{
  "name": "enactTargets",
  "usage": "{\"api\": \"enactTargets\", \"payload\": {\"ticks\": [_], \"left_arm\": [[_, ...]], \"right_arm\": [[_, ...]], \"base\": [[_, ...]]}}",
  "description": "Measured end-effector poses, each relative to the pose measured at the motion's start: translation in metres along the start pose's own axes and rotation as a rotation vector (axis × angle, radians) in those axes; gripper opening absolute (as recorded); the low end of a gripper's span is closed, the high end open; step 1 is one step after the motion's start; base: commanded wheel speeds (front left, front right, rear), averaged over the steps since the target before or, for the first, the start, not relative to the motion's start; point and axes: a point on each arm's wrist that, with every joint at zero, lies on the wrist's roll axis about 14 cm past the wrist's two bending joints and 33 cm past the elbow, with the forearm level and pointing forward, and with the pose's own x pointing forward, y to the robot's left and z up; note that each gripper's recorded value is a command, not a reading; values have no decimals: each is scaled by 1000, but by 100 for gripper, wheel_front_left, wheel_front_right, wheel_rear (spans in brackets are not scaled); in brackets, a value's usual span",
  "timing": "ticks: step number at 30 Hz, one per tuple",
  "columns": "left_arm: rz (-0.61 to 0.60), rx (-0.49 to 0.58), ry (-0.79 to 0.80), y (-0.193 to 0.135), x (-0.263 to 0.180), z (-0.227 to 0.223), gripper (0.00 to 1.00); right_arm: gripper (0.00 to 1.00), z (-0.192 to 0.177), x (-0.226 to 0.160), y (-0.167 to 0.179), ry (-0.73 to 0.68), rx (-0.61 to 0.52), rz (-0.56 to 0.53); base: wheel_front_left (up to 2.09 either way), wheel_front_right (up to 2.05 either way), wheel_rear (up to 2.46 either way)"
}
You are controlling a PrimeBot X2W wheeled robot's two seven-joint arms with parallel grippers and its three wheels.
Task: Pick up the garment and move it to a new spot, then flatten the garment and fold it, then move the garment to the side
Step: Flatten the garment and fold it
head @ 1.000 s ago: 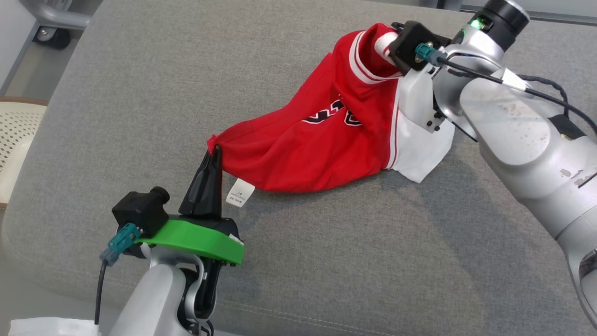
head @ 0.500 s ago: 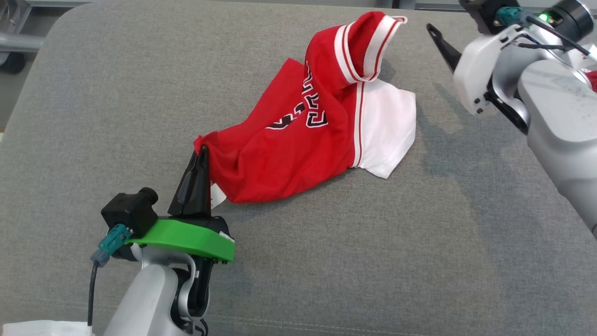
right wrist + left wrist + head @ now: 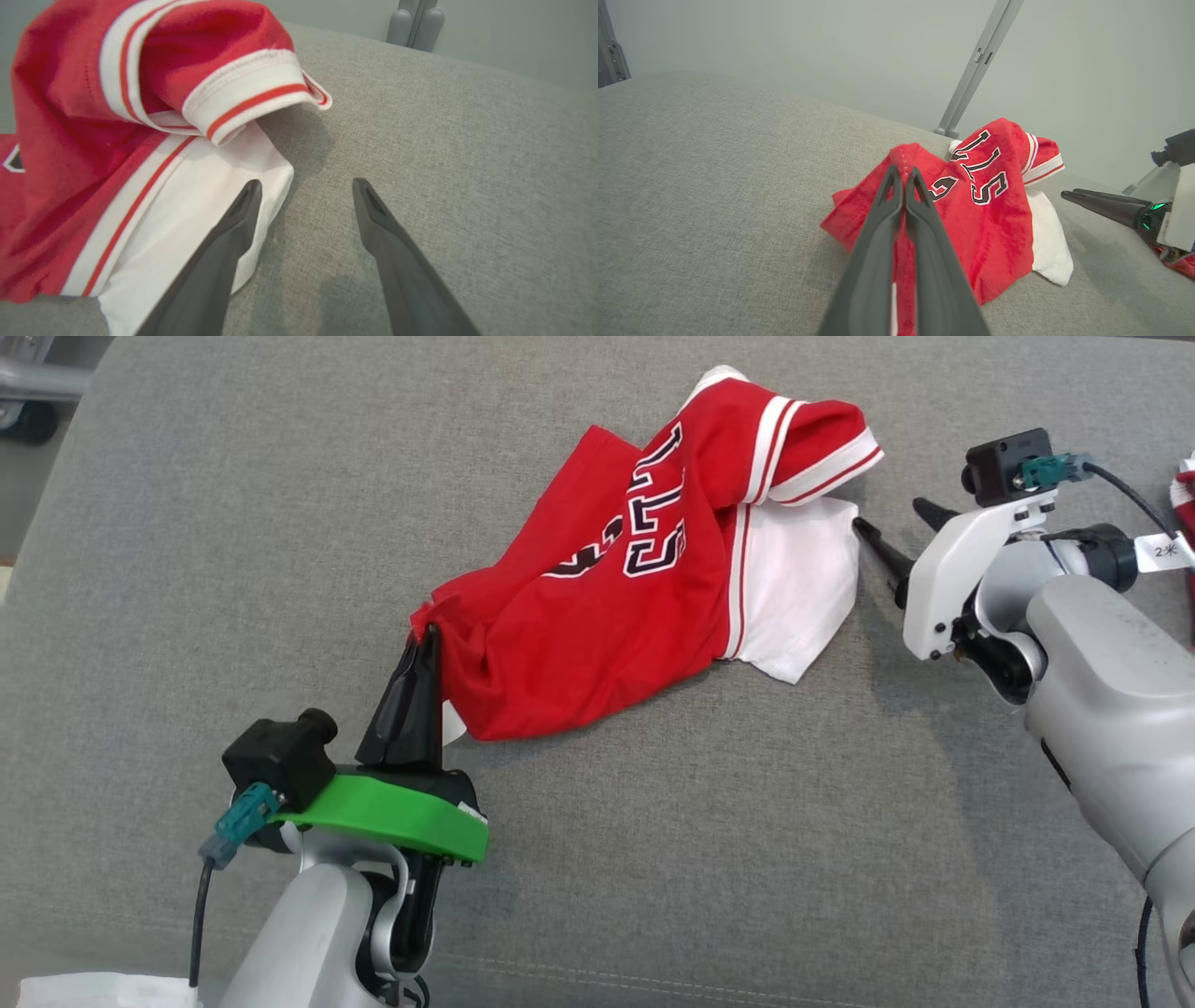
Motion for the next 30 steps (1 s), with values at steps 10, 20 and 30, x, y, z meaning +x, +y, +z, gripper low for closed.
{"api": "enactTargets", "payload": {"ticks": [10,20,30], "left_arm": [[30,-10,0,9,-2,1,0],[49,-7,-5,15,-2,3,0],[60,-2,-10,20,0,5,0]], "right_arm": [[100,-11,10,16,44,23,57],[100,-23,20,15,94,106,66],[0,-30,23,21,132,162,89]], "base": [[0,0,0],[0,0,0],[0,0,0]]}}
